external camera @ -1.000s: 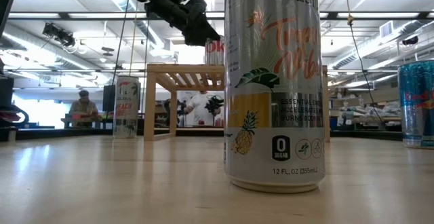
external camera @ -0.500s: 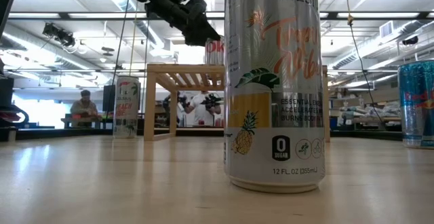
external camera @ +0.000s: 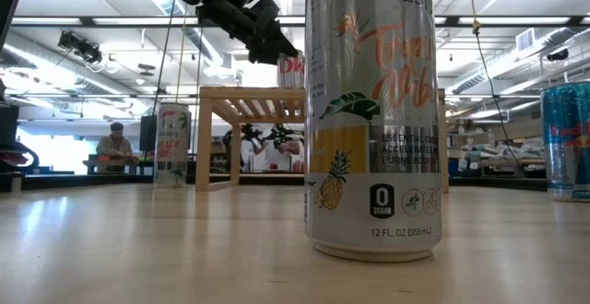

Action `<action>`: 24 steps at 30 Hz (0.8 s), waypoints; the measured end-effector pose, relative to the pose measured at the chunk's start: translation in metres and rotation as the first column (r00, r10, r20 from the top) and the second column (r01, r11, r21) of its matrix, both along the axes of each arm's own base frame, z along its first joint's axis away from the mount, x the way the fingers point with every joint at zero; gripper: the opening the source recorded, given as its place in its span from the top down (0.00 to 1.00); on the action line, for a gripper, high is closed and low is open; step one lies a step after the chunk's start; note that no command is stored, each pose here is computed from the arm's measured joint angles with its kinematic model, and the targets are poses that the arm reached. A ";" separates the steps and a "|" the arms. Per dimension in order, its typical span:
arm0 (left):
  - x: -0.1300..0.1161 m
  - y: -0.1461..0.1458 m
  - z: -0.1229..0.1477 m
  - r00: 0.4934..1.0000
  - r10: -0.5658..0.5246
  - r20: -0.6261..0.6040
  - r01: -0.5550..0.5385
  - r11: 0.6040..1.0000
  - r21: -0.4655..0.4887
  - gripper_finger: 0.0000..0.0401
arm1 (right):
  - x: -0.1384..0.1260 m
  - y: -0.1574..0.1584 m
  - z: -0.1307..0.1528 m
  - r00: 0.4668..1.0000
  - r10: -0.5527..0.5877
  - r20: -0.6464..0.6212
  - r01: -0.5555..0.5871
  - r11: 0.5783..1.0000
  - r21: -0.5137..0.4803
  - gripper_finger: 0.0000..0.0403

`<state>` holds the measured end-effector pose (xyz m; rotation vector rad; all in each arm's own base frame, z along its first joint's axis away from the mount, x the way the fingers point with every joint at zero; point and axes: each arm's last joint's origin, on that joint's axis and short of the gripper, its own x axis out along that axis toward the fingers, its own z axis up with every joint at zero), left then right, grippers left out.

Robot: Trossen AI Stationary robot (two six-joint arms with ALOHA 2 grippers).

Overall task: Place canned beverage on shelf
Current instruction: Put the right silver soda can on the shelf

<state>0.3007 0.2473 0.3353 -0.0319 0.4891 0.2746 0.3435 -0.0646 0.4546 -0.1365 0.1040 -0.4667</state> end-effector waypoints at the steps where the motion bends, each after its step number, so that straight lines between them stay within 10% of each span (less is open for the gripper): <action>1: 0.000 0.000 0.000 1.000 -0.001 -0.002 0.001 1.000 0.001 0.22 | 0.000 0.000 0.000 1.000 0.000 0.004 0.000 1.000 0.000 0.36; 24: 0.004 -0.015 0.005 0.999 -0.053 0.002 0.053 0.998 -0.015 0.22 | 0.000 0.000 0.000 1.000 -0.001 0.003 0.001 1.000 0.000 0.36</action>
